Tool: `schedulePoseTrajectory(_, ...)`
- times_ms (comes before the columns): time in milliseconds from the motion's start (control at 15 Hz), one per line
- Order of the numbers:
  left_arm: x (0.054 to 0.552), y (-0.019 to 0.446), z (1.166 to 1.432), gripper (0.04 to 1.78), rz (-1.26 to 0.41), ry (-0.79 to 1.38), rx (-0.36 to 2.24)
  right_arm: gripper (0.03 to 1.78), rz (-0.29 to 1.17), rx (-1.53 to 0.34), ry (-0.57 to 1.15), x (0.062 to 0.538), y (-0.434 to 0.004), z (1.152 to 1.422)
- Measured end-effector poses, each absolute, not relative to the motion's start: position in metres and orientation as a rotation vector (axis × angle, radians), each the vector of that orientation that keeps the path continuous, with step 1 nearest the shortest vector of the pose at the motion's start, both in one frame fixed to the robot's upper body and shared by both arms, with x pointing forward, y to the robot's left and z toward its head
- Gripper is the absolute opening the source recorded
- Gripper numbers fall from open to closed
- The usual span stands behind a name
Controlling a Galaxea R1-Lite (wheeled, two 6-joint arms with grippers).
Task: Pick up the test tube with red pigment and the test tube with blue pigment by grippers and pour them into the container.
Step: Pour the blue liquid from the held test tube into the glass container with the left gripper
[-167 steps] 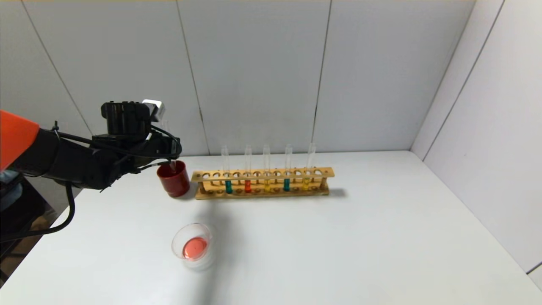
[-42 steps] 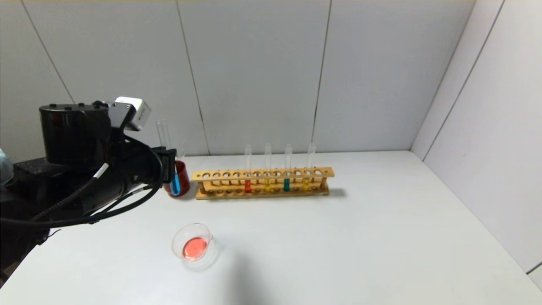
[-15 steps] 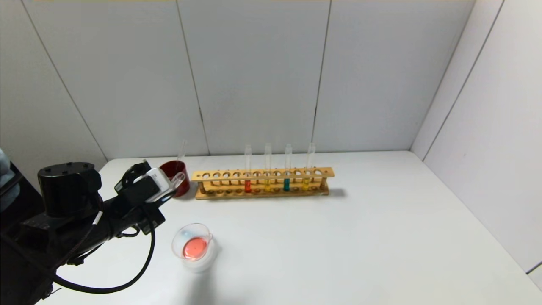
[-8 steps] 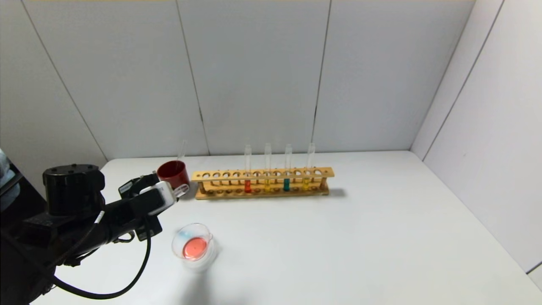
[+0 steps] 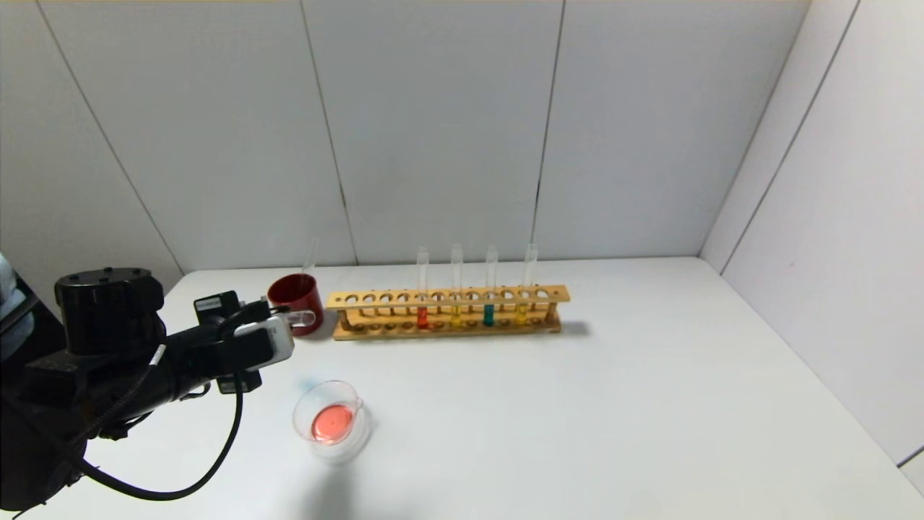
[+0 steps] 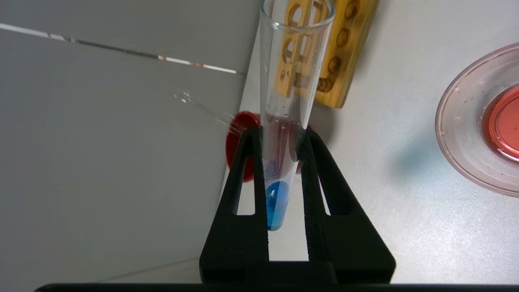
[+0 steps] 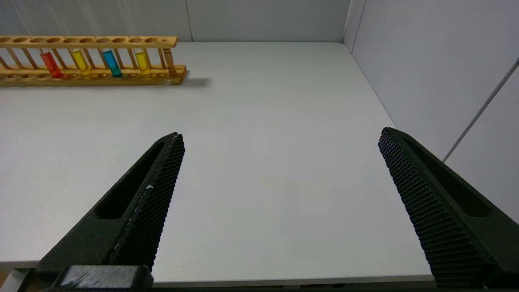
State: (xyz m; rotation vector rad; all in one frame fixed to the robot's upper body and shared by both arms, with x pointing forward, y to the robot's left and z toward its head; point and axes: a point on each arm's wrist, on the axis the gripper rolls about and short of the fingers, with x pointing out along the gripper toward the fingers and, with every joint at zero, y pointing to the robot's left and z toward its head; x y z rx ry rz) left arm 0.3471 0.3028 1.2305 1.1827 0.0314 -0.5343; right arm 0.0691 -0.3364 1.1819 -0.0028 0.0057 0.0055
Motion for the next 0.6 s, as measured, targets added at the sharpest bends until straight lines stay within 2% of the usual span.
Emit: schedulePoseTrajectory(600,0.3461,0.3023,1.2302,0.30,-0.625,-0.066,1.257,1.75,0.006,-0.003,0.006,0.0691,-0.3364,1.1819)
